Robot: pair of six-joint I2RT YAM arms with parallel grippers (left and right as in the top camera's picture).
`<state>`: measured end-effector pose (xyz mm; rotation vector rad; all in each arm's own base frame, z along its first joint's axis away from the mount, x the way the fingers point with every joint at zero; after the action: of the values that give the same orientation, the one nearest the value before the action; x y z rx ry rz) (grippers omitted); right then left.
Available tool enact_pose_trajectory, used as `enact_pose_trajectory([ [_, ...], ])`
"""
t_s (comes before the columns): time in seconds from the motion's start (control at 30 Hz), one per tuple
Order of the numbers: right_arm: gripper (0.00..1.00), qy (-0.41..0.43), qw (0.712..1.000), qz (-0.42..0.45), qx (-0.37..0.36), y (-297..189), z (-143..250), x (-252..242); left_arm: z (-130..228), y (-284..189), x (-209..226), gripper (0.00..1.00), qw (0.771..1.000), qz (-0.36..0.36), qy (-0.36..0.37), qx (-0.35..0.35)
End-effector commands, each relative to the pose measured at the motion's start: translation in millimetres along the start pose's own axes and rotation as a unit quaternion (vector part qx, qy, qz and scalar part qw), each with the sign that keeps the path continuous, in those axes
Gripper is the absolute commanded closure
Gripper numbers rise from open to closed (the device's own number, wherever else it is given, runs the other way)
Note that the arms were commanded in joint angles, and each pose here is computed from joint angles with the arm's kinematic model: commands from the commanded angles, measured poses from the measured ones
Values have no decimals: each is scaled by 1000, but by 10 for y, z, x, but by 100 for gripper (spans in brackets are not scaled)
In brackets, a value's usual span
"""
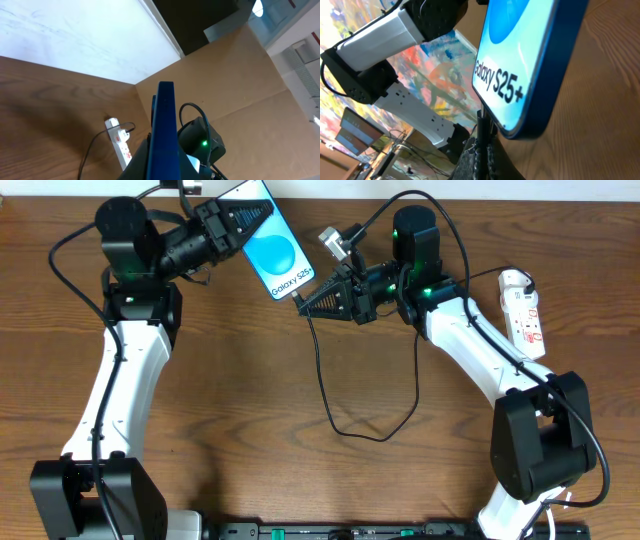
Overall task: Plug charger to phone and switch on socket
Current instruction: 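Carry the plug with the right gripper toward the phone's bottom port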
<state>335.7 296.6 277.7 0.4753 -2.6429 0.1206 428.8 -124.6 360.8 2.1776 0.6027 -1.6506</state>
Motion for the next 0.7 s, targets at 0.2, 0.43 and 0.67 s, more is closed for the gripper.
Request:
enact_pose_trajectory([
  [0.2, 99, -15, 1000, 5, -3, -54, -117, 69, 78, -4, -166, 93, 1000, 16, 16, 19],
  [0.43, 99, -15, 1000, 9, -4, -75, -123, 56, 78, -4, -166, 93, 1000, 16, 16, 19],
  [0.67, 99, -15, 1000, 17, -8, -145, -133, 33, 77, -4, -166, 93, 1000, 16, 16, 19],
])
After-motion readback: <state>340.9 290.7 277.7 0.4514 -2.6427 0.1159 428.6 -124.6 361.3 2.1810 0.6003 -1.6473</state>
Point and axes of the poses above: each gripper's point midway between its finger pads, its own y axis out along the fingers, its own x axis along the line the jaws close on, z = x × y, the point moved 2 cm from there along -y, back along the fingers, and after that the axes turned 15 degrees about -y, right-handed, at the moved point
